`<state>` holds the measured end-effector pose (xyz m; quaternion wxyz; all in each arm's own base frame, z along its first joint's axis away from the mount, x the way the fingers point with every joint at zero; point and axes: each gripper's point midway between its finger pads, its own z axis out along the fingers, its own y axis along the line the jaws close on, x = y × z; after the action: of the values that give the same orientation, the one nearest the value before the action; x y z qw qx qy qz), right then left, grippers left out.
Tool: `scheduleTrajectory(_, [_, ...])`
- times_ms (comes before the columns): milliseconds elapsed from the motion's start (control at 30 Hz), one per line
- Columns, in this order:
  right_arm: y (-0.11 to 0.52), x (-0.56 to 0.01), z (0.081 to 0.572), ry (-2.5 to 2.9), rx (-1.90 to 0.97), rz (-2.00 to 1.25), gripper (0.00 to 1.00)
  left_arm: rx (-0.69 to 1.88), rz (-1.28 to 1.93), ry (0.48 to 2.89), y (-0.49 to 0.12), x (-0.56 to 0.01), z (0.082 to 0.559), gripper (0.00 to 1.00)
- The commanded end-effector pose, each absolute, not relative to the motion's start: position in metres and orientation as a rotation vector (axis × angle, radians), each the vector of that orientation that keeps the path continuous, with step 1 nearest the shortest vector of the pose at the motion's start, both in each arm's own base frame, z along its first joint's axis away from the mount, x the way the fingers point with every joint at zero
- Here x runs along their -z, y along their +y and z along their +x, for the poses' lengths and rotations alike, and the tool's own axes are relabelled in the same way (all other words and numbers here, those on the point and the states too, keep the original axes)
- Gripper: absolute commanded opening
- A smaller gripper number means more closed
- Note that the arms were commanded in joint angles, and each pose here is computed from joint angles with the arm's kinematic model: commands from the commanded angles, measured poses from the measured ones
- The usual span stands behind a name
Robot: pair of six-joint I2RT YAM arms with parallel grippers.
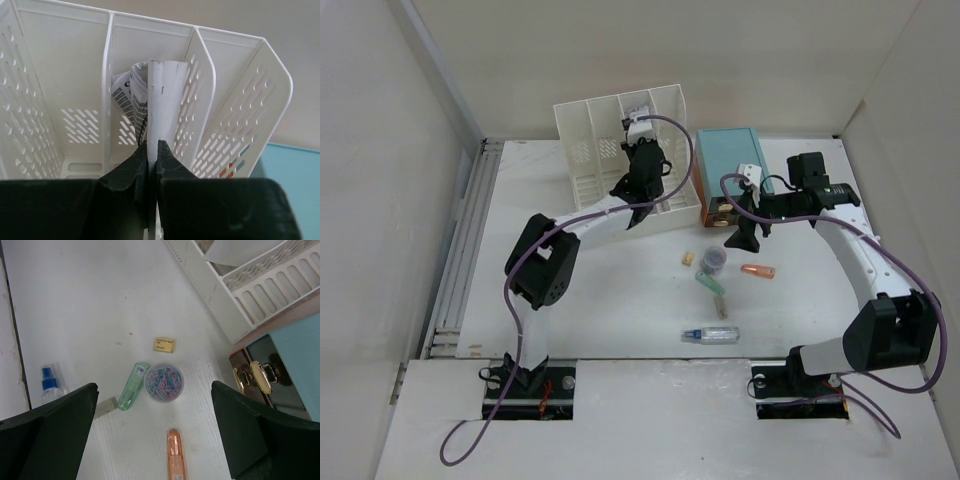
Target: Organize the desk
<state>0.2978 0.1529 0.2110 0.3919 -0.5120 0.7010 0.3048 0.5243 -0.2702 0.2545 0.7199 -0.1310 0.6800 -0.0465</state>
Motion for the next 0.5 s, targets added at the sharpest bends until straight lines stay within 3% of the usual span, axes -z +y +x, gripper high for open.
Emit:
scheduleTrajectory(0, [0.157, -0.239, 0.297, 1.676, -0.762, -1.316, 1.00, 0.226, -0.290, 1.499, -0.276, -0.286, 0.523, 0.00])
scheduleTrajectory(233, [0.157, -0.239, 0.297, 1.676, -0.762, -1.316, 1.00, 0.218, -0.255, 1.504, -0.268, -0.282, 0.510, 0.00])
scheduleTrajectory(467, [0.156, -0.238, 0.296, 1.684, -0.768, -1.315, 1.00, 0.142, -0.215, 1.344, -0.264, -0.305, 0.472, 0.00])
